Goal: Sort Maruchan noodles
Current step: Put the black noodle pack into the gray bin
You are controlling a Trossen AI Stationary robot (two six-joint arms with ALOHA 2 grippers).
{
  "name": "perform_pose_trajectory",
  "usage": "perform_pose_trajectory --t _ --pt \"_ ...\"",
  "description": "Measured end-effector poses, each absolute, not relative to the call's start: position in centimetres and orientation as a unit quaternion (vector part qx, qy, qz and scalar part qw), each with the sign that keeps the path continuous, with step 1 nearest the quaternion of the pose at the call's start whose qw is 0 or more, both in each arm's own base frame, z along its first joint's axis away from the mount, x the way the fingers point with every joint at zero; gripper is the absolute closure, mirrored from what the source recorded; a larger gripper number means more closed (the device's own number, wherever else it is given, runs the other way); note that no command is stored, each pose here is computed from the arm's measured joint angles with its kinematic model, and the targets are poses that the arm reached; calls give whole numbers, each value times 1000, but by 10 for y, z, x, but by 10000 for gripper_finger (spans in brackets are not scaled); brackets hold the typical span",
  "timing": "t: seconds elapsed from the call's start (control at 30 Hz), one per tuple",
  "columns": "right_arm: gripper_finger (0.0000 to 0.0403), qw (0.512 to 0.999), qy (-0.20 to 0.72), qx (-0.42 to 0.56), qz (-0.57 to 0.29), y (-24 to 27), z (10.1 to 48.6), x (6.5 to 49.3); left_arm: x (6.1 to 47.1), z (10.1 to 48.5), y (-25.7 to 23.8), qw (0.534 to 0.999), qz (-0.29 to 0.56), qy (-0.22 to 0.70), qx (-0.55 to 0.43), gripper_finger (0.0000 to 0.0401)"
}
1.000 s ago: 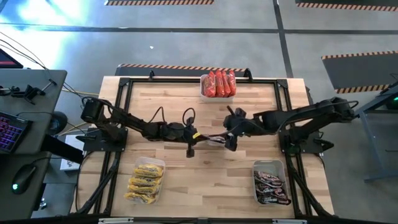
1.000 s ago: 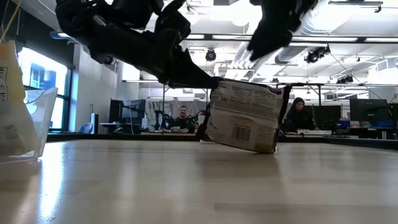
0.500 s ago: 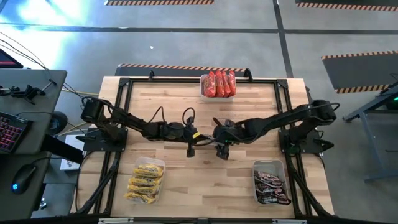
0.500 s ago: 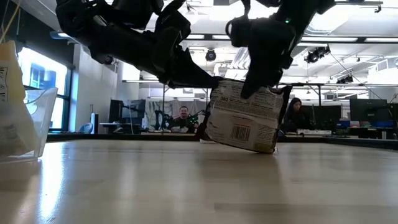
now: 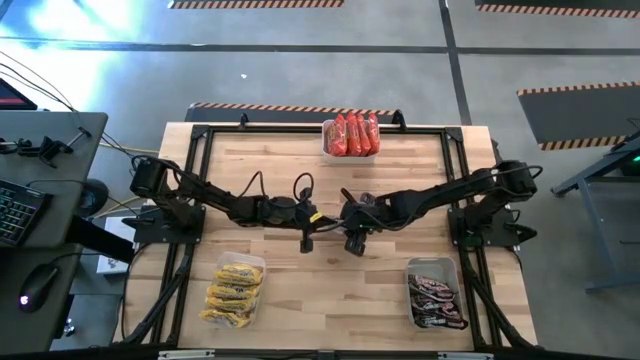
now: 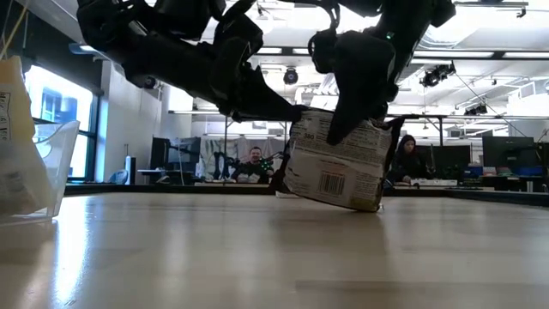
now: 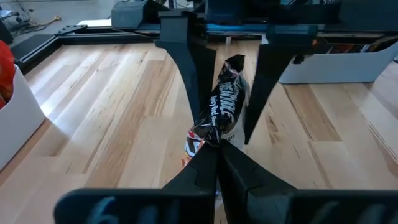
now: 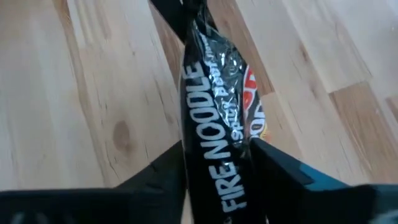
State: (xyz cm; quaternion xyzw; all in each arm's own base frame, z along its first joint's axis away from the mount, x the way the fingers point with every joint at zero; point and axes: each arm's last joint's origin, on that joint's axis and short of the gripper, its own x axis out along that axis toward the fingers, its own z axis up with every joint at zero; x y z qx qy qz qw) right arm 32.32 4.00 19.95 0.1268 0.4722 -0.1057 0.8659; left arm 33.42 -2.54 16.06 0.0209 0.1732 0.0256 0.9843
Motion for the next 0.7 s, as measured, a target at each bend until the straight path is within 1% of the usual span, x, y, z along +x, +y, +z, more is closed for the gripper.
perform_pose_trajectory --t 0.13,0.27,0.53,0.7 --pt "297 867 472 125 -104 40 200 323 334 160 -25 984 28 174 17 396" --pt "323 867 475 120 -86 41 200 323 334 161 -25 984 27 174 17 375" --pt "321 872 468 127 -65 41 214 316 323 180 -25 983 21 180 27 322" --pt "321 878 460 123 -45 44 237 299 306 184 -21 988 17 152 23 320"
